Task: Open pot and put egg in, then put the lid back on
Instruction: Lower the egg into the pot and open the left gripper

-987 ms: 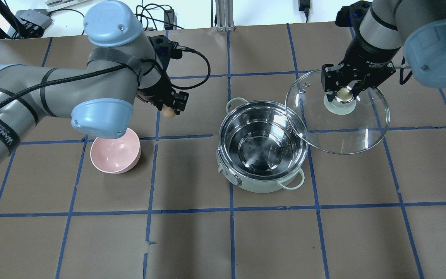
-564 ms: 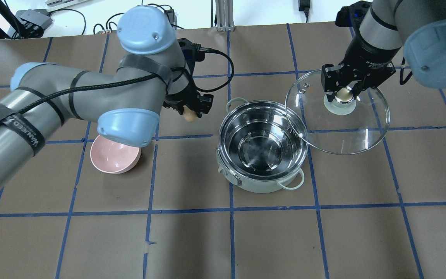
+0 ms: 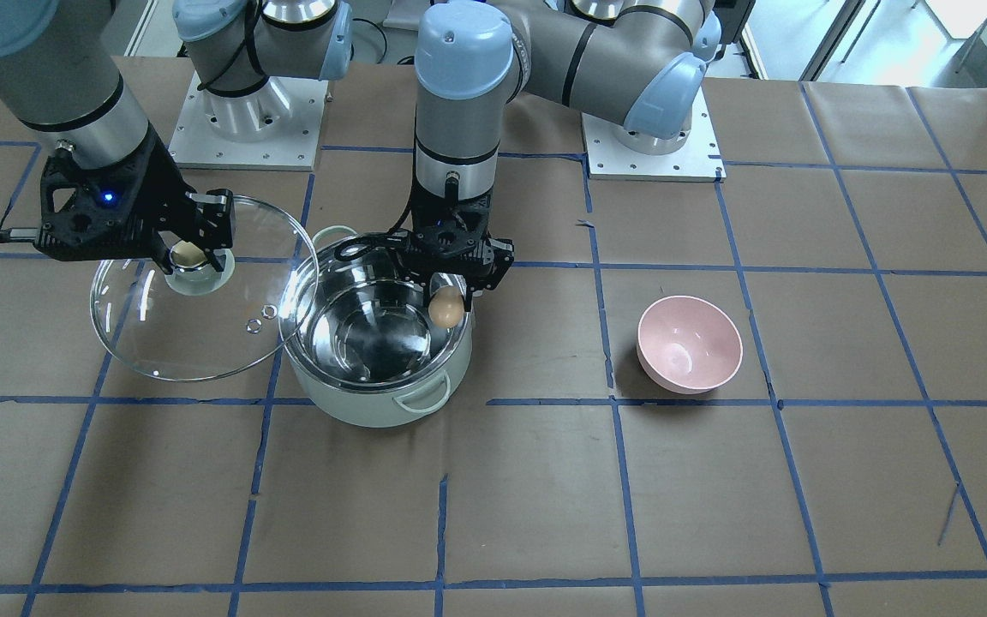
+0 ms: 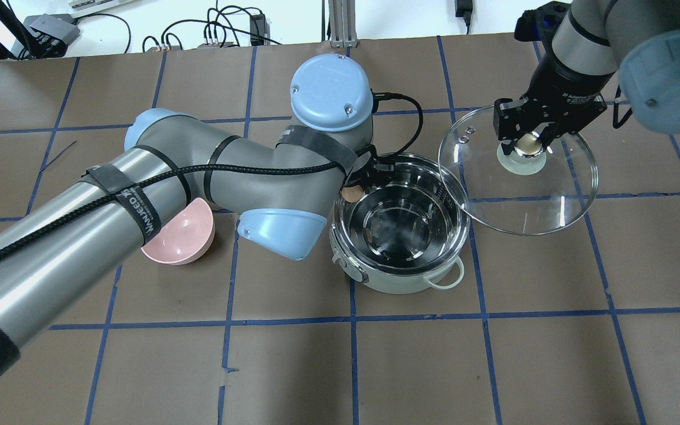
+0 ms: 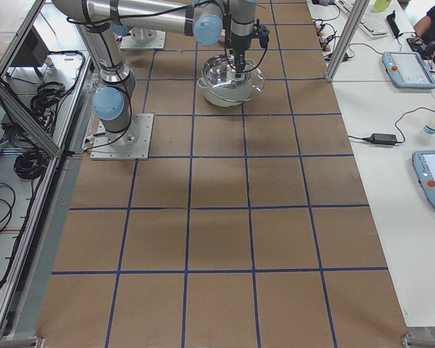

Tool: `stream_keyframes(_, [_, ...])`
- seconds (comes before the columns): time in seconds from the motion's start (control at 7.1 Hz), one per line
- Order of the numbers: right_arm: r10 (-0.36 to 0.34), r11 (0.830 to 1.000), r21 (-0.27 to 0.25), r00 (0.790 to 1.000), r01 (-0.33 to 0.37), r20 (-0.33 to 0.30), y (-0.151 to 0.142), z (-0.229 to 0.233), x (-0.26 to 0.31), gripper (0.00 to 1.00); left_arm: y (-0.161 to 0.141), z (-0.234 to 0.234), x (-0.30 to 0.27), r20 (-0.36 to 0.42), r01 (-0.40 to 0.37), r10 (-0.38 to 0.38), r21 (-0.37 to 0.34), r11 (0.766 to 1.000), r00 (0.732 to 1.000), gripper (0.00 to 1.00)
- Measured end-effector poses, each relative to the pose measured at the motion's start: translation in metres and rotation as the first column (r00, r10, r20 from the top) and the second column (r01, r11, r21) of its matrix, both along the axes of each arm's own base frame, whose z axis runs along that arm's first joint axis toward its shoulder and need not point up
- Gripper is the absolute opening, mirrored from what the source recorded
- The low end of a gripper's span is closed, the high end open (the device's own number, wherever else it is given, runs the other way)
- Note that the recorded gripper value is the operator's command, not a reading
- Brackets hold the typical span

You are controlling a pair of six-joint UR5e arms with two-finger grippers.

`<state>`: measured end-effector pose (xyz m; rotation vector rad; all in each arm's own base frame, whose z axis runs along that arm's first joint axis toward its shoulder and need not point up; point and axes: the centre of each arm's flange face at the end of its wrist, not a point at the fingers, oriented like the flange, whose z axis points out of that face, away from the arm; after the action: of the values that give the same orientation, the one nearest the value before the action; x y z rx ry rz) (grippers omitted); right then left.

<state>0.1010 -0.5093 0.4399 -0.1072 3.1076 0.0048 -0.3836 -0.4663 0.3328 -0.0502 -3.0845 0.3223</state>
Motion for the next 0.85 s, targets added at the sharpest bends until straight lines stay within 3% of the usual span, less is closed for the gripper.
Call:
stream_keyframes(0.56, [0.000, 1.000, 0.005, 1.000, 0.000, -0.002, -0.001, -0.003, -0.008, 0.33, 0.005, -0.025, -0.014, 0.027, -0.017, 0.018, -0.006, 1.000, 0.999, 0.20])
stream_keyframes(0.7, [0.000, 1.000, 0.008, 1.000, 0.000, -0.003, -0.001, -0.004, -0.008, 0.33, 0.006, -0.028, -0.014, 0.032, -0.016, 0.016, 0.001, 1.000, 0.999, 0.25])
stream_keyframes(0.85, [-0.002, 1.000, 0.009, 1.000, 0.002, -0.003, -0.001, -0.005, -0.009, 0.33, 0.007, -0.030, -0.014, 0.035, -0.014, 0.014, 0.006, 1.000, 0.999, 0.41])
